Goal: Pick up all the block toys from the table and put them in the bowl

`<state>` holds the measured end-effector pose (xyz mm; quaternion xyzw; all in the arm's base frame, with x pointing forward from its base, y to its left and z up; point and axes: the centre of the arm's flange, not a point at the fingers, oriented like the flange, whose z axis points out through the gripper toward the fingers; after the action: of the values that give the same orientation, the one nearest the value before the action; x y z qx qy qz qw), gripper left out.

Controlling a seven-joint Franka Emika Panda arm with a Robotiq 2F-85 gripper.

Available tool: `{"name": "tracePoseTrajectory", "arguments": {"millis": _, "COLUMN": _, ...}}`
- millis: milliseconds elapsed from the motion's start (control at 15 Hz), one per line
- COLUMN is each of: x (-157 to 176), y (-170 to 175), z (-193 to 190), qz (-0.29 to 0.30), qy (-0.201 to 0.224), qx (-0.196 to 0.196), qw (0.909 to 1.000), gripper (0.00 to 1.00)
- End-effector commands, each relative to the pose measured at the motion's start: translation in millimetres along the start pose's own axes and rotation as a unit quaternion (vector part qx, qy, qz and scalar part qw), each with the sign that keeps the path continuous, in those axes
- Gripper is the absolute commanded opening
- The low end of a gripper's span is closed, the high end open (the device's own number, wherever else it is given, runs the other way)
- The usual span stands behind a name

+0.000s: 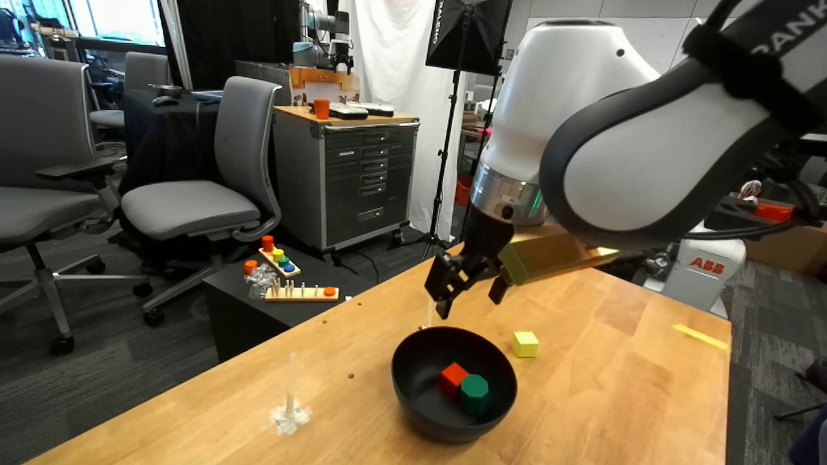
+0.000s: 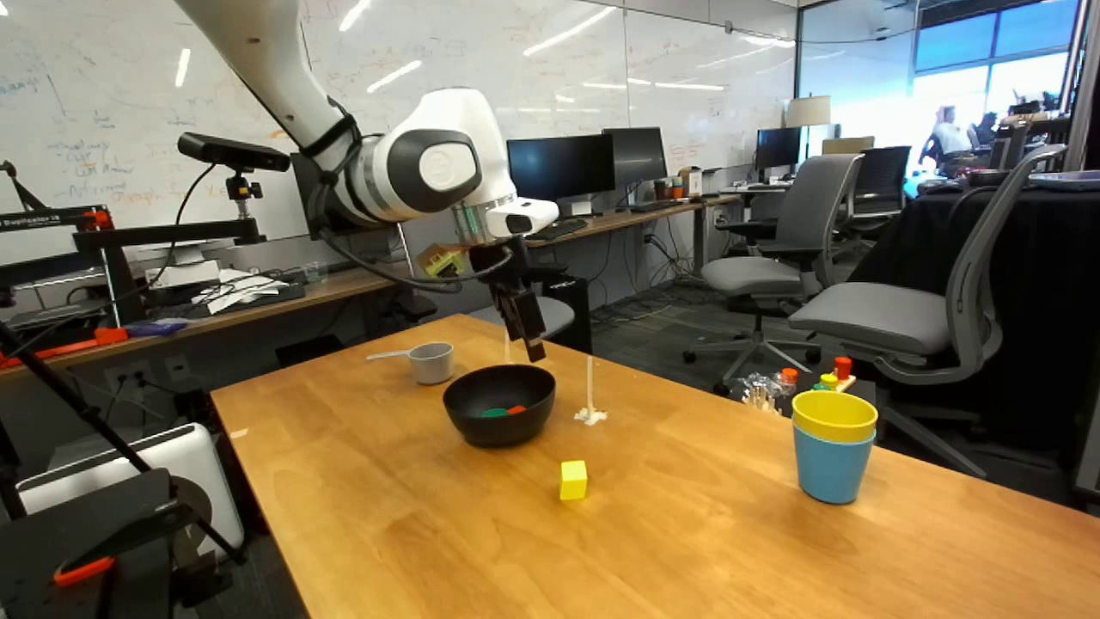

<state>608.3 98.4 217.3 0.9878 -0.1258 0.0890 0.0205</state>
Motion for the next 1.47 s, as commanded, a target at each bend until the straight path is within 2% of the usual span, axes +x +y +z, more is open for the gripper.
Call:
{"name": "tracePoseTrajectory", "arguments": {"millis": 0, "x": 5, "y": 46, "z": -28, "qz": 0.008, "qy": 0.023, "qx": -0.036, "qw": 0.9991, "gripper": 1.0}}
{"name": "tracePoseTrajectory", "arguments": {"millis": 267, "x": 15, "y": 97, "z": -18, "qz": 0.03, "qy": 0.019, "qx": -0.08, "qw": 0.9962, "gripper": 1.0}}
{"name": "tracePoseTrajectory", "arguments": {"millis": 467, "x": 11, "y": 121, "z": 0, "qz": 0.045, "qy": 0.0, "qx": -0.097, "qw": 0.9943, "gripper": 1.0}}
{"name": "tracePoseTrajectory", "arguments": {"millis": 867, "x": 1, "y": 139, "z": 32, "qz": 0.101, "qy": -0.024, "qx": -0.074, "qw": 0.9919, "gripper": 1.0}}
{"name": "tracePoseTrajectory", "arguments": {"millis": 1133, "x": 3, "y": 146, "z": 49, "qz": 0.176, "qy": -0.051, "qx": -0.04, "qw": 0.9823, "gripper": 1.0}}
{"name": "tracePoseTrajectory", "arguments": {"millis": 1400, "x": 0, "y": 150, "z": 62, "qz": 0.207, "qy": -0.064, "qx": -0.028, "qw": 0.9759, "gripper": 1.0}}
